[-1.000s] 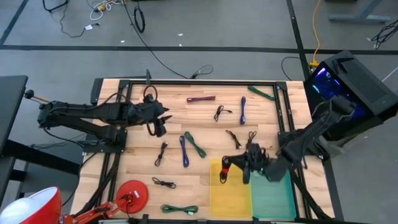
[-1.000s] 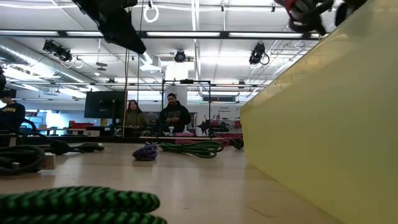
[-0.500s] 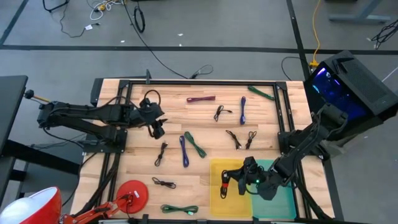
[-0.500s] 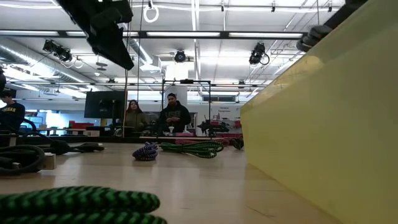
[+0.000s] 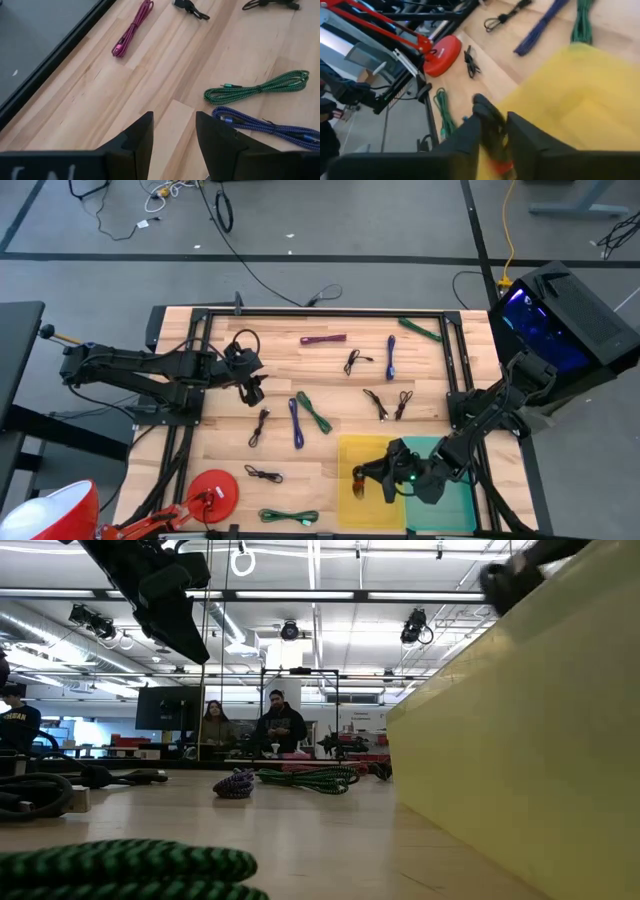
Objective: Pick & Place USB Port
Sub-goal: Put the black charger cable into the yellow bin
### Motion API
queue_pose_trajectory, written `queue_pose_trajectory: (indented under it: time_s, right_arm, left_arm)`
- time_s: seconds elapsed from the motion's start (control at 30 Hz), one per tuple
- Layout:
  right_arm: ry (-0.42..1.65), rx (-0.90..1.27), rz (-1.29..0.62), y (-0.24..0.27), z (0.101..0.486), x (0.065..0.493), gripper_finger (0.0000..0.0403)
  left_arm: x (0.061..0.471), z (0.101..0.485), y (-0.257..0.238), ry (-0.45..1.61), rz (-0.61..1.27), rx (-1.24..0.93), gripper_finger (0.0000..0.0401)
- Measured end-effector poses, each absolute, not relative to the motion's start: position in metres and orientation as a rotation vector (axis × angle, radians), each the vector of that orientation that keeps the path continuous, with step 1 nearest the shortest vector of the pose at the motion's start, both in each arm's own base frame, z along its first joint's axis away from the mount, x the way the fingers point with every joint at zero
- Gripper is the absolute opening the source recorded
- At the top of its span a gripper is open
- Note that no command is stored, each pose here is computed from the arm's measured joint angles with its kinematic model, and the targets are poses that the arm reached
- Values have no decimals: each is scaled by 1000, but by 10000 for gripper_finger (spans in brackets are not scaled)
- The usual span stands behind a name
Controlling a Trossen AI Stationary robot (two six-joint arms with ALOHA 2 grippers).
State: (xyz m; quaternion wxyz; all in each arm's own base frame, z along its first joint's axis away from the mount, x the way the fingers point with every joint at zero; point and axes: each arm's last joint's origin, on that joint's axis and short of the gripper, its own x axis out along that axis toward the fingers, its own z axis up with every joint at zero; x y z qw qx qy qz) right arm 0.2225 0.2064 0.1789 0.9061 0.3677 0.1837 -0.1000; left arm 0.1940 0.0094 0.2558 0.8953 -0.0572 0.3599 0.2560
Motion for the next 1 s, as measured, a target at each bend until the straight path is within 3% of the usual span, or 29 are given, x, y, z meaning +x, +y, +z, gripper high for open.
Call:
queue_pose_trajectory:
  time_s: [0.2, 0.37, 0.67, 1.0]
  right_arm:
    - [357, 711, -210, 201, 181, 229, 186]
    - [355, 676, -226, 195, 181, 234, 220]
    - [310, 574, -244, 176, 192, 247, 217]
    - [63, 425, -121, 142, 253, 260, 210]
  left_arm:
    - [194, 256, 9, 744, 533, -124, 153]
    - [194, 256, 9, 738, 542, -147, 153]
    - [191, 249, 8, 790, 558, -299, 153]
    - [192, 206, -18, 998, 559, -463, 153]
